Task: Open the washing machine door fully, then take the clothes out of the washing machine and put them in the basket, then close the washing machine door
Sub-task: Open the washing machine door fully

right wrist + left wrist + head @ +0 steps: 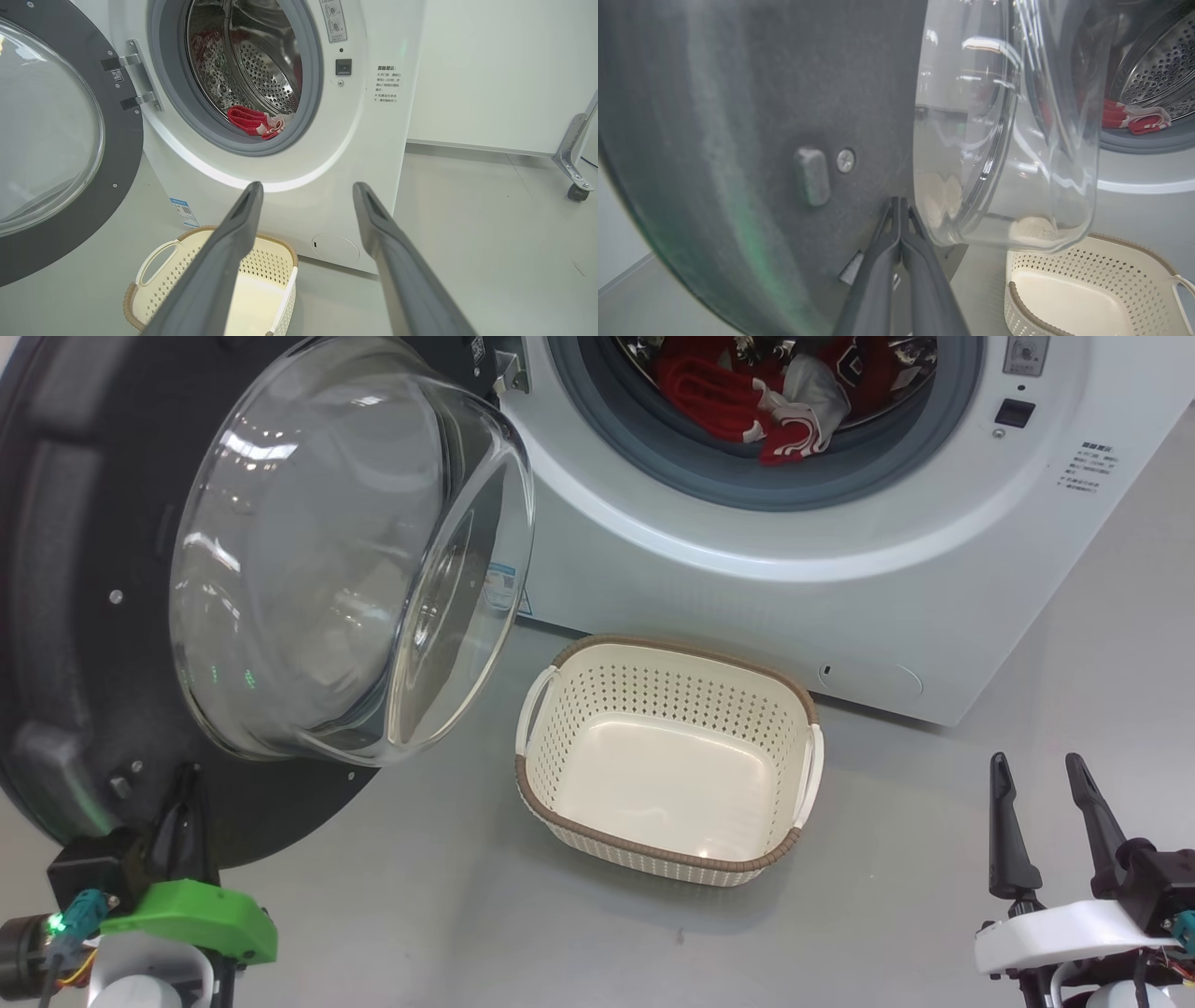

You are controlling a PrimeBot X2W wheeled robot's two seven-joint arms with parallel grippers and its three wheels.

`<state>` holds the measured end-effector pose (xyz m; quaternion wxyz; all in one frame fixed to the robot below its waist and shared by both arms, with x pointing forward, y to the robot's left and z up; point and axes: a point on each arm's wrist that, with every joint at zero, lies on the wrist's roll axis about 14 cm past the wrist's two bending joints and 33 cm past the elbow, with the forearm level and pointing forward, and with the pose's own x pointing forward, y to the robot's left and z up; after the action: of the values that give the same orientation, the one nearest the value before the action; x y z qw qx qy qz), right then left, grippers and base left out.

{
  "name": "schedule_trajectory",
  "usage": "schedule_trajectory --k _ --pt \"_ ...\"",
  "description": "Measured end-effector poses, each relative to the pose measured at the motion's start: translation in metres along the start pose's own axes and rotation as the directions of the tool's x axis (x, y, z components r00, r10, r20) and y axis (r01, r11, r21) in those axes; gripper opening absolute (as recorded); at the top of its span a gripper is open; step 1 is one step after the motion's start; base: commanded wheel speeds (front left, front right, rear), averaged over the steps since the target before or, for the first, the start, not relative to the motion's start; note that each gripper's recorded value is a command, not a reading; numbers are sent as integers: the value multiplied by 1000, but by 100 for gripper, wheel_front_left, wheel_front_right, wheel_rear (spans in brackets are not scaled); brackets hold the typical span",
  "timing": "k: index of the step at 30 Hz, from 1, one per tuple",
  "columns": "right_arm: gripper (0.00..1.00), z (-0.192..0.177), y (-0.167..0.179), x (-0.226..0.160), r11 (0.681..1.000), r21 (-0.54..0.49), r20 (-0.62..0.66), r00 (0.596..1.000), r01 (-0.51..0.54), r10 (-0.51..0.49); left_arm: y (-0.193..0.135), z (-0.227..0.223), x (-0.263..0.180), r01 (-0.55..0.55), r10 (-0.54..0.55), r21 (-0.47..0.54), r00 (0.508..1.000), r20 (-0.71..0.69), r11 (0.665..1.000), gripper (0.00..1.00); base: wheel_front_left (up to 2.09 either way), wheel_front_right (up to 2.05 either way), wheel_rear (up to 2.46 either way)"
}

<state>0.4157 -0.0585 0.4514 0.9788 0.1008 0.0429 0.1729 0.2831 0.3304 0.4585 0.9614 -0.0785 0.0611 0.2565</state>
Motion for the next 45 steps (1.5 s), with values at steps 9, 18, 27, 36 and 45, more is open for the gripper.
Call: schedule_trajectory --k 9,18,27,36,45 --pt "100 1 -2 1 1000 1 5 1000 7 -7 12 -1 8 -38 38 7 999 6 999 0 0 0 0" --pt "100 1 0 -2 1000 2 2 1000 1 -1 6 -1 11 -31 31 -3 999 19 1000 0 0 0 0" --pt "100 4 -4 -9 1000 -1 9 1000 11 -11 -24 -13 2 42 -42 -21 999 -2 999 0 0 0 0" --pt "100 10 -13 -19 999 -7 21 999 41 -40 -95 -8 -8 266 -265 -54 964 31 962 0 0 0 0" --pt "100 14 -19 -32 998 -5 31 997 67 -67 -148 -1 -17 434 -431 -46 900 60 900 0 0 0 0"
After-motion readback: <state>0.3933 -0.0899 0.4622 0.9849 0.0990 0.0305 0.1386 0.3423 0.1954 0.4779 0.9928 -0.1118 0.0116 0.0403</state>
